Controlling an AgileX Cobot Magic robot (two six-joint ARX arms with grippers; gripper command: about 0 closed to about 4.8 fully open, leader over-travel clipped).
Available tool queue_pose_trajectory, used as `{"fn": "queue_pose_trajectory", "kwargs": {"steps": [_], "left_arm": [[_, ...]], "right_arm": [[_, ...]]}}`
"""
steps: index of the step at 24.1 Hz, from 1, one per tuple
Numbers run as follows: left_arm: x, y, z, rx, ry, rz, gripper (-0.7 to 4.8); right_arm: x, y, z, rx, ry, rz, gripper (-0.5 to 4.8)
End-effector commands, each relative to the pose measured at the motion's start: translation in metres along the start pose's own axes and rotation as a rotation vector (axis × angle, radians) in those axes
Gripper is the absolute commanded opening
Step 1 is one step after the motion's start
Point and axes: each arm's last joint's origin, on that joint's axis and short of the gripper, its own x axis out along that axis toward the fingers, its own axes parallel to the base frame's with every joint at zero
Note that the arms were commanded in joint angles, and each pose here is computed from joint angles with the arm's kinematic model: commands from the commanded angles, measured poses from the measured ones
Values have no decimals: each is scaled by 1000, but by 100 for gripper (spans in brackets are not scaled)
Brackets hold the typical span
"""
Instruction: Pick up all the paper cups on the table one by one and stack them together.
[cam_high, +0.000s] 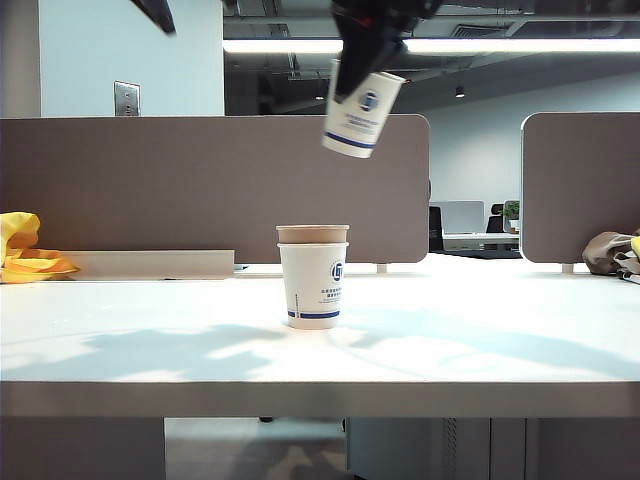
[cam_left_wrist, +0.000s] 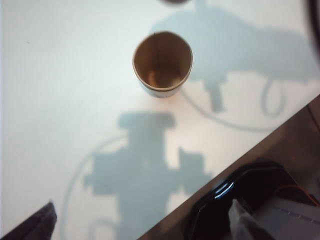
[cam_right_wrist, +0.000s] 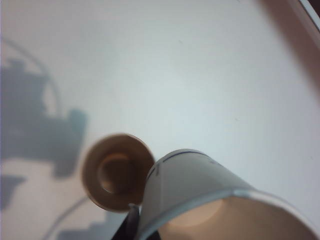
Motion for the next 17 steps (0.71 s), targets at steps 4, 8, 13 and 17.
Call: {"fn": "queue_pose_trajectory", "kwargs": {"steps": [4,8,13,17], "left_arm": [[-17,-1,-5,-17,-40,10,479],[-17,-1,-6,-25,-34,7,479],[-17,-1,-5,-25,-38,14,479],[-17,0,-5,-25,-39,25,479]], "right_arm": [[16,10,6,-22,10,13,-6],[36,15,0,-22,87,31,-5],[42,17,1,-13,68,73,-5],[50,18,-3,2,91,94,-6]]}}
